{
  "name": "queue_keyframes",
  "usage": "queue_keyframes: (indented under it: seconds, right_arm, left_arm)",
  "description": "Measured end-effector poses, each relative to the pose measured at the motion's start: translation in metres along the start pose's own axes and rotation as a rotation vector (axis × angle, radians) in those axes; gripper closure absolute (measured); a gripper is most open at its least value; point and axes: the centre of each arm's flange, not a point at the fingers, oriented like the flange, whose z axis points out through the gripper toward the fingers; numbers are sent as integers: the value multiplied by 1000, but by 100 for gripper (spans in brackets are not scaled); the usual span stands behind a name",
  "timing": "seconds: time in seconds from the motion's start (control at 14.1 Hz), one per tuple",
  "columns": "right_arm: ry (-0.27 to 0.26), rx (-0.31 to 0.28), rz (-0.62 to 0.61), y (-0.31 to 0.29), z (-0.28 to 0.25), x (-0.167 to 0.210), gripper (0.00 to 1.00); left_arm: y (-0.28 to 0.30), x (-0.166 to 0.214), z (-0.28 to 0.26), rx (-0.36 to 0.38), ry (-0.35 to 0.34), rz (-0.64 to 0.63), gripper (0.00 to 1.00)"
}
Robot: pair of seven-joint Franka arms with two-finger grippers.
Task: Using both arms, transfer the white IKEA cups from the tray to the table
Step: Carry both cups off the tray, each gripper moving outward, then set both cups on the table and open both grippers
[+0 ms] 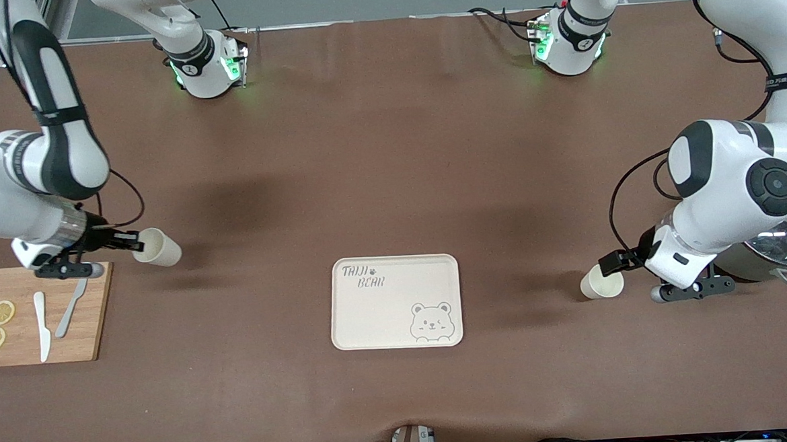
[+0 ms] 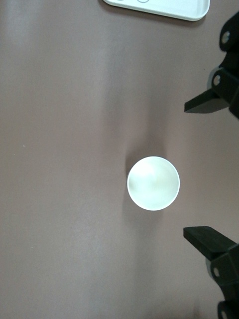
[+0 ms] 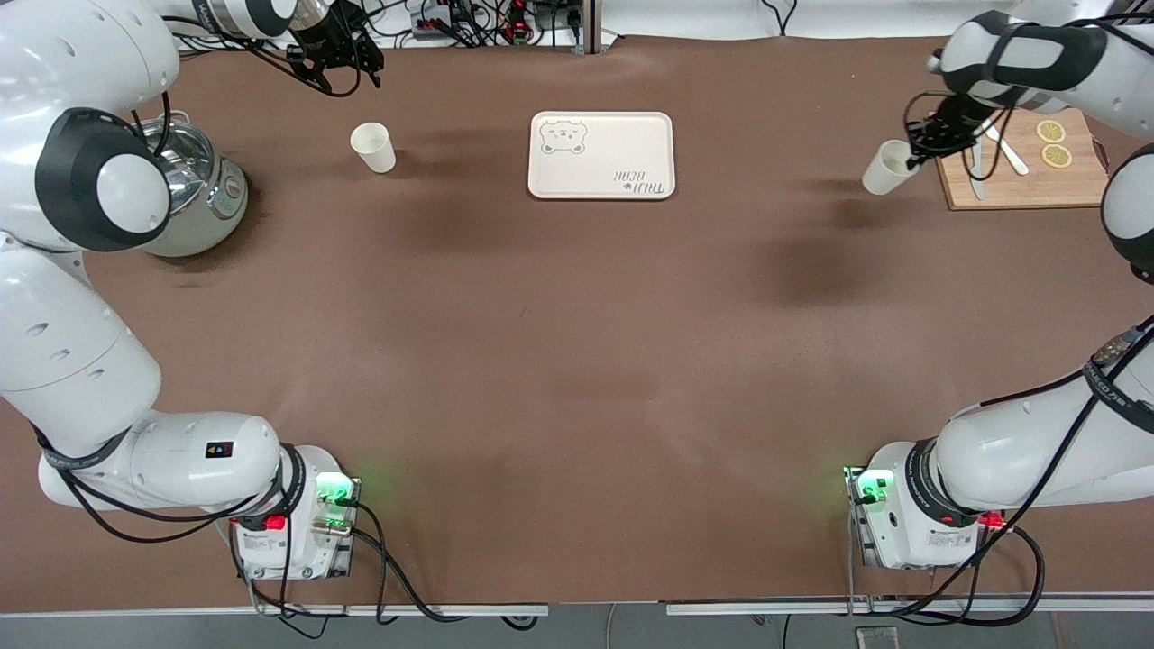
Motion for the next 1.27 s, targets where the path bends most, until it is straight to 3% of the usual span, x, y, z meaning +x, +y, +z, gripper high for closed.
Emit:
queue_keyframes:
  seconds: [0.28, 0.57, 0.92, 1.06, 1.27]
  right_arm:
    - [16, -18, 7, 23, 18, -3, 98]
    - [11, -47, 17, 30, 69, -11, 98]
    - [9, -48, 18, 31, 73, -13, 97]
    - [-3, -46, 19, 31, 75, -14, 84]
    - [-29, -36, 20, 30, 73, -14, 50]
  left_arm:
    - [2, 2, -21, -3, 31, 2, 0]
    - [1, -3, -64, 3, 48, 2, 0]
    - [2, -1, -107, 4, 68, 0, 0]
    - [1, -4, -127, 7, 76, -1, 0]
    - [-12, -15, -166, 19, 87, -20, 0]
